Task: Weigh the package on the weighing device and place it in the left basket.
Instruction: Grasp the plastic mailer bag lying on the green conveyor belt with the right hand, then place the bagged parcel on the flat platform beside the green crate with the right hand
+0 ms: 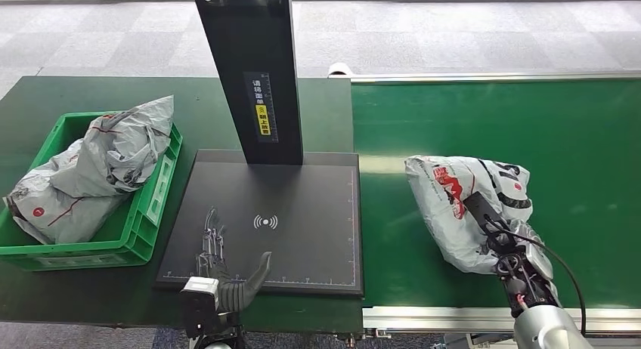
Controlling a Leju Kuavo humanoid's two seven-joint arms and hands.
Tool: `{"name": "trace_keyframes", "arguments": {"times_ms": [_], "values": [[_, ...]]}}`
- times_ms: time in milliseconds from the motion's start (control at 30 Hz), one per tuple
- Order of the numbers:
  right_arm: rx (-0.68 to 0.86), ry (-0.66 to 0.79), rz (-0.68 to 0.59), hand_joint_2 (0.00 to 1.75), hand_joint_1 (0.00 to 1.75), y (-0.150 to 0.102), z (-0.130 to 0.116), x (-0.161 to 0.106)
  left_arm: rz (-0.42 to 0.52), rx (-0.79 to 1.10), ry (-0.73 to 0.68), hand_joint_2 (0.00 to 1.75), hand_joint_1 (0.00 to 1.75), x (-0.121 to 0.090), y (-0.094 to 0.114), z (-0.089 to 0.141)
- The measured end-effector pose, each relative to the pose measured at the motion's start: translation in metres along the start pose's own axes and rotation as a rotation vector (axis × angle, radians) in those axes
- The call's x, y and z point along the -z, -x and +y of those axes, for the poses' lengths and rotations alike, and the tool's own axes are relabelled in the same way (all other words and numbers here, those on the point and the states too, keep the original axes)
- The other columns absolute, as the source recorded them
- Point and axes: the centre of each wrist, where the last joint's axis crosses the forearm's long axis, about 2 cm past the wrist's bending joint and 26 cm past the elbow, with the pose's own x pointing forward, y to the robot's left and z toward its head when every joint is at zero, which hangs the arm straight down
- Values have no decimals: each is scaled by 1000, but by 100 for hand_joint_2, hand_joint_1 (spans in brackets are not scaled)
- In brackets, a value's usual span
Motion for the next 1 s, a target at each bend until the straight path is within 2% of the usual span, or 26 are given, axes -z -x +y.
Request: {"name": "trace_keyframes", "arguments": {"times_ms": [100, 233, 367, 500, 600, 700, 1000], "values": [[30, 86, -106, 175, 175, -7, -1, -1, -4, 9, -2, 175, 0, -1, 0, 1], [113, 295, -303, 175, 175, -35, -16, -13, -9, 27, -19, 175, 0, -3, -2, 4], [215, 525, -490, 175, 175, -57, -37, -56, -15, 41, -35, 175, 0, -5, -3, 8], [288, 706, -632, 175, 175, -53, -43, -110, -26, 67, -61, 175, 0, -5, -6, 11], [315, 769, -686, 175, 175, -46, -44, -139, -17, 73, -93, 175, 0, -4, -6, 14], [325, 798, -718, 175, 175, -43, -46, -156, -10, 75, -112, 175, 0, -3, -6, 15], [345, 838, -756, 175, 175, -39, -46, -179, -8, 78, -131, 175, 0, -1, -7, 16]]}}
